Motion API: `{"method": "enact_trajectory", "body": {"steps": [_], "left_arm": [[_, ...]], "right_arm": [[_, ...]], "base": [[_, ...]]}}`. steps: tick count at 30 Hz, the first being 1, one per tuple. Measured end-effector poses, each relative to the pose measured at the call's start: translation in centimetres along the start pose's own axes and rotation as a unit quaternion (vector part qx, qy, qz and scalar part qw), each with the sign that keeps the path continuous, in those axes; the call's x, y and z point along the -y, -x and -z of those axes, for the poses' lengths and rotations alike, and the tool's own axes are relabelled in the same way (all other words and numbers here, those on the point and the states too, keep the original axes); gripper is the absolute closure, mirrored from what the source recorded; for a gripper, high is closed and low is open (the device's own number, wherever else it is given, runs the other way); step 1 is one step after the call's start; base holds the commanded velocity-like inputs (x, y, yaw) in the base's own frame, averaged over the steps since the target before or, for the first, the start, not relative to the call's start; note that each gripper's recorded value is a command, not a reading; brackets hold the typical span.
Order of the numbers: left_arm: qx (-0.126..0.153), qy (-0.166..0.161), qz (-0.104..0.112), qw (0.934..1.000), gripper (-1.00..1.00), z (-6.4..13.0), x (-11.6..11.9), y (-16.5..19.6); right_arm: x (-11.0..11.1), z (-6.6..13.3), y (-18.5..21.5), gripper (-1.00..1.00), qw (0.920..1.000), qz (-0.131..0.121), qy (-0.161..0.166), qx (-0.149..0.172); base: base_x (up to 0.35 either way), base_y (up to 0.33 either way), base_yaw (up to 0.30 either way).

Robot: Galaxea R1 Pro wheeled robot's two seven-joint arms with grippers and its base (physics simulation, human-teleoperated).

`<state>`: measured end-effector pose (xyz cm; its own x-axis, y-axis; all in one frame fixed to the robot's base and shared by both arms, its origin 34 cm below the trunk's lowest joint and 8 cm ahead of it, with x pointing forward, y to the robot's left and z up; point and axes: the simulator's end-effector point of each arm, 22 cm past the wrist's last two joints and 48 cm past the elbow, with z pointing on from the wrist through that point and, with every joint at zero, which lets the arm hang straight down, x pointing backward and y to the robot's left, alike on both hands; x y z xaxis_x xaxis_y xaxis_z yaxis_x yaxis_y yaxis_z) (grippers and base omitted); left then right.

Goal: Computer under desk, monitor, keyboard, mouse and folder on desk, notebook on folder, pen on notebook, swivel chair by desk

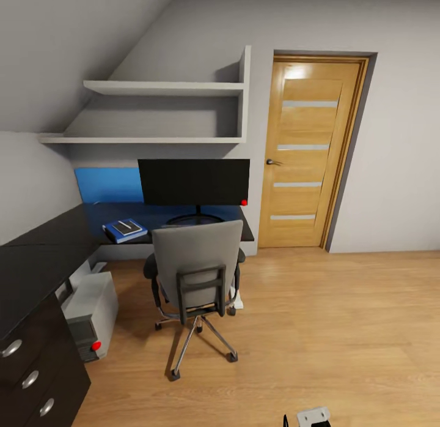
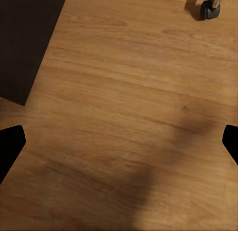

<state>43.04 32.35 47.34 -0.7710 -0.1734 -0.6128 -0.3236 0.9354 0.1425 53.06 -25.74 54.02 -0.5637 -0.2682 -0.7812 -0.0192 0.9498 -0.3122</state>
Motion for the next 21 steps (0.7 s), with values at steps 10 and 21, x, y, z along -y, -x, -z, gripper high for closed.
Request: {"method": "enact_trajectory", "body": {"steps": [10, 21], "left_arm": [[-0.003, -0.003, -0.001, 1.0, -1.0, 1.4, 0.1, 1.1], [-0.003, -0.004, -0.001, 1.0, -1.0, 2.8, -0.2, 2.3]], "right_arm": [[0.6, 0.9, 1.5, -1.0, 1.0, 0.0, 0.0, 0.0], [1.2, 1.8, 3.0, -1.0, 1.0, 0.0, 0.0, 0.0]], "base": [[0.0, 0.0, 0.0], [0.0, 0.0, 0.0]]}}
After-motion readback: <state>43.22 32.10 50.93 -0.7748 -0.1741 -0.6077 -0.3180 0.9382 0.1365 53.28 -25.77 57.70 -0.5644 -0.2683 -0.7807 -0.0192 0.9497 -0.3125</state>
